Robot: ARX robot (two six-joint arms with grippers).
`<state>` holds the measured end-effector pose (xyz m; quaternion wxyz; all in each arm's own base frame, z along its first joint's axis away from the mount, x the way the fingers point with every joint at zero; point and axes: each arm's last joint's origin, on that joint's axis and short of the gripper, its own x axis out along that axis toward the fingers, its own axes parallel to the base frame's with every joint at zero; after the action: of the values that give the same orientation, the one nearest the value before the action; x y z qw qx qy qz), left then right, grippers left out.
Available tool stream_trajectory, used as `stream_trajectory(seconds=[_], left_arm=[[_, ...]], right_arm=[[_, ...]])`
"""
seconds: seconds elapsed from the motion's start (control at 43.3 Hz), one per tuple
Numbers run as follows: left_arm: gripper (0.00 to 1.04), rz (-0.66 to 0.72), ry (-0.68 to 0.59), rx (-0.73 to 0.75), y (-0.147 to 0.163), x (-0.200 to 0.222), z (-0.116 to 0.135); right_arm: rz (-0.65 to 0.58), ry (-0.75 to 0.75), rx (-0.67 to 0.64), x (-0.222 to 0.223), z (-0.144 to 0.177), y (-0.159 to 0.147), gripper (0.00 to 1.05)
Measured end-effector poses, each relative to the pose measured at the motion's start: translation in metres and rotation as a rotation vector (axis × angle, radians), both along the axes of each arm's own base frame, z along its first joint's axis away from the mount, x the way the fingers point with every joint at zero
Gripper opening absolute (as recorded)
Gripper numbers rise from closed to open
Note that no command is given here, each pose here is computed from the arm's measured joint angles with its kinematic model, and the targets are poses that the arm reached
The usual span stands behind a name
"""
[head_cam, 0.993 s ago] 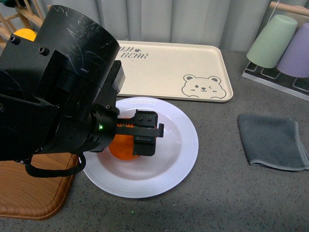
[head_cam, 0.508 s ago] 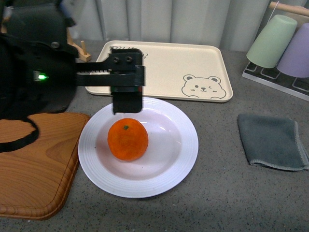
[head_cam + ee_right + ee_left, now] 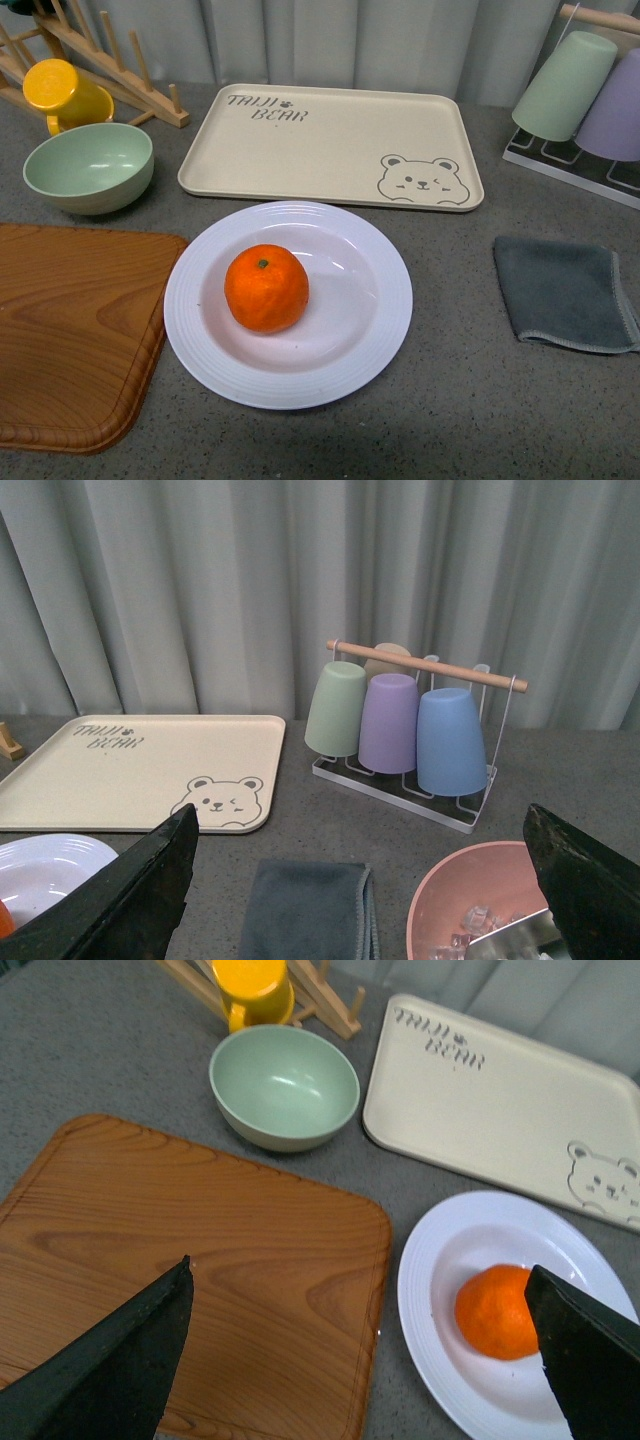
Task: Place orange and plate with both arms
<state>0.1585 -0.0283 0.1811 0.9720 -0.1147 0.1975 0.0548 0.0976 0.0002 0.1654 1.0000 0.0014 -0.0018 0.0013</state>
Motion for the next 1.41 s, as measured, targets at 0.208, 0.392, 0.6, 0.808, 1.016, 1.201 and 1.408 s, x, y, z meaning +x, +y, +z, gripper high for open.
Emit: stream_trajectory(seconds=[0.208, 0.392, 0.6, 0.808, 1.016, 1.201, 1.408], left_arm=[[0.77, -0.095, -0.283, 0.087, 0.007, -0.009, -0.009], [0.42, -0.107, -0.405, 0.199, 0.015, -0.020, -0.004], [0.04, -0.104, -0.410, 0.218, 0.028, -0.027, -0.010], [0.04, -0.109, -0.420, 0.224, 0.028, -0.035, -0.008], [0.04, -0.108, -0.423, 0.225, 0.028, -0.041, -0.007], [0.04, -0.108, -0.423, 0.225, 0.028, -0.045, -0.008], [0.04, -0.108, -0.424, 0.225, 0.028, -0.049, -0.008]], right_arm=[[0.000, 0.000, 0.000, 0.000, 0.000, 0.000, 0.95], [0.000, 0.000, 0.000, 0.000, 0.000, 0.000, 0.95], [0.000, 0.000, 0.000, 0.000, 0.000, 0.000, 0.95], [0.000, 0.000, 0.000, 0.000, 0.000, 0.000, 0.95], [0.000, 0.000, 0.000, 0.000, 0.000, 0.000, 0.95], [0.000, 0.000, 0.000, 0.000, 0.000, 0.000, 0.95], [0.000, 0.000, 0.000, 0.000, 0.000, 0.000, 0.95]])
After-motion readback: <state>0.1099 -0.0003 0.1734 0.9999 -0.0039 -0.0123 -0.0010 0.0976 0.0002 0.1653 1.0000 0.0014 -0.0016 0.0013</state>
